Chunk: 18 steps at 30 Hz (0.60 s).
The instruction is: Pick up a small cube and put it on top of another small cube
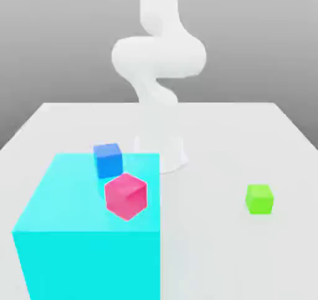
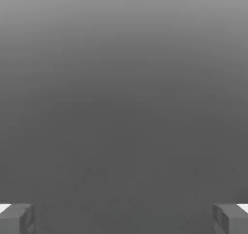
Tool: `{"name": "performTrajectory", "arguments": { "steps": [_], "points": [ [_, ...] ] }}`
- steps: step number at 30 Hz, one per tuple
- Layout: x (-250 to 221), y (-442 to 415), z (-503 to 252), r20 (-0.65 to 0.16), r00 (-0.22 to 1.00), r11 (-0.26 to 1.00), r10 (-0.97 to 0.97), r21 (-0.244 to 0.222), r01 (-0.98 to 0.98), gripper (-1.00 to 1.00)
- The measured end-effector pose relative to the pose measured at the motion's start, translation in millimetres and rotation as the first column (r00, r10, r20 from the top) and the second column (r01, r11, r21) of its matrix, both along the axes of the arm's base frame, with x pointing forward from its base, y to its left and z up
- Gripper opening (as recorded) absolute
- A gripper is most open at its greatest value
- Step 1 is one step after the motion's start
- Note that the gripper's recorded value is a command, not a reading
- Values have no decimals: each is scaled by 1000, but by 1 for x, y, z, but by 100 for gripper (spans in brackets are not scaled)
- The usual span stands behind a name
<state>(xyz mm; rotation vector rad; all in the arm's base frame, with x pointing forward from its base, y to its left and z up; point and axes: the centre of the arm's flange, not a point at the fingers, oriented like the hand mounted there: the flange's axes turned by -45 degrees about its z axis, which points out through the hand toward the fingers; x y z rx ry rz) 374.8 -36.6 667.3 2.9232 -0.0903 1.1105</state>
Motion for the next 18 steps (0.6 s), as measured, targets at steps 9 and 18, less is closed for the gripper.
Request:
{"name": "performTrajectory", "arguments": {
  "steps": [9,18],
  "points": [
    [33,-162,-193,-309,937,985,-164,2,174,0],
    [-69,-280,-386,-588,760,936,-276,14,351,0]
  ]
}}
